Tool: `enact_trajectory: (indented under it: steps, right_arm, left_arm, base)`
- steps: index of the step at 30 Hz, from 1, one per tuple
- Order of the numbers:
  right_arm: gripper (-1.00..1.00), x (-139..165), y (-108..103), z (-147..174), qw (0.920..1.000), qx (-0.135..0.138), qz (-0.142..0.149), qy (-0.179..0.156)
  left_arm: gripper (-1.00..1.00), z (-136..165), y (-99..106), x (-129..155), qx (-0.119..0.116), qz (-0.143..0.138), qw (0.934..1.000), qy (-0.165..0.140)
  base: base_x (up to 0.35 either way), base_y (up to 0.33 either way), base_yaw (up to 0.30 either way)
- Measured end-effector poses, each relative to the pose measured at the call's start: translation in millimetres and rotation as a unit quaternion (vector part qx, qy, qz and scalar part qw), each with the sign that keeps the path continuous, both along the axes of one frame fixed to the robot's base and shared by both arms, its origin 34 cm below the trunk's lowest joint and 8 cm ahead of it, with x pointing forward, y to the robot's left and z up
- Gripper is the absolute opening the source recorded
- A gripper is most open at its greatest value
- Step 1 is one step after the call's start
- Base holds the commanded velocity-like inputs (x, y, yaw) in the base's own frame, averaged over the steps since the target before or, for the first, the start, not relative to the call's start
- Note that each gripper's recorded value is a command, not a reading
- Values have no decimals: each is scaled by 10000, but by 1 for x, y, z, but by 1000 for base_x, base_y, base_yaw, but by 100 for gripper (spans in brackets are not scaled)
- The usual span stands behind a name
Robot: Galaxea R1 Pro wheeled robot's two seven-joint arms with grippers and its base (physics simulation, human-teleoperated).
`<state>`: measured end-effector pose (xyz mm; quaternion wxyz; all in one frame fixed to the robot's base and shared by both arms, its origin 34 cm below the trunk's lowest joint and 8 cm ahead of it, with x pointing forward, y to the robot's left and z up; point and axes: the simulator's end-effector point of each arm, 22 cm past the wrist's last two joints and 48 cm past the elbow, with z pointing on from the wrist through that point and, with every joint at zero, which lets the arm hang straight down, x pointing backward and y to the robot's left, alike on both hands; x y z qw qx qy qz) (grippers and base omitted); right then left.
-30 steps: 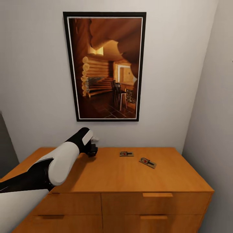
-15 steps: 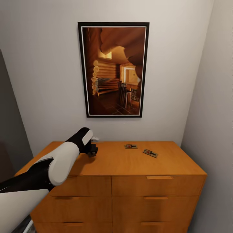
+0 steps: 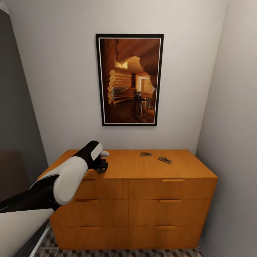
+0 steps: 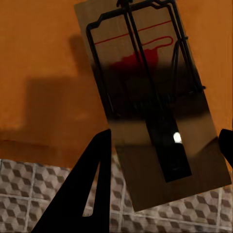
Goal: Take the four mousetraps from the cabinet in the bathroom and place them on the bathroom floor. Make sure all four end up on the same floor surface, and ensure that at least two of them are either under or directly next to the same bathroom sink.
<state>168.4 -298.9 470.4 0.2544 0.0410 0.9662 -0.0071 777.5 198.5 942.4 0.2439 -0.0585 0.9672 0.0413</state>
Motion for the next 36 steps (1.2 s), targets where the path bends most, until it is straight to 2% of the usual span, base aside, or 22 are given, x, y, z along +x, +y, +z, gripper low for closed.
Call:
enact_trajectory:
  steps: [18,36]
  right_arm:
    - [-100,0,0,0,10000,0,0,0]
    - [-100,0,0,0,10000,1,1,2]
  left_arm:
    - [-100,0,0,0,5,-2,10000,5]
    - [-100,-1,0,-1,0,-5,10000,13]
  base:
    - [-330,4,0]
    - [-334,76,0]
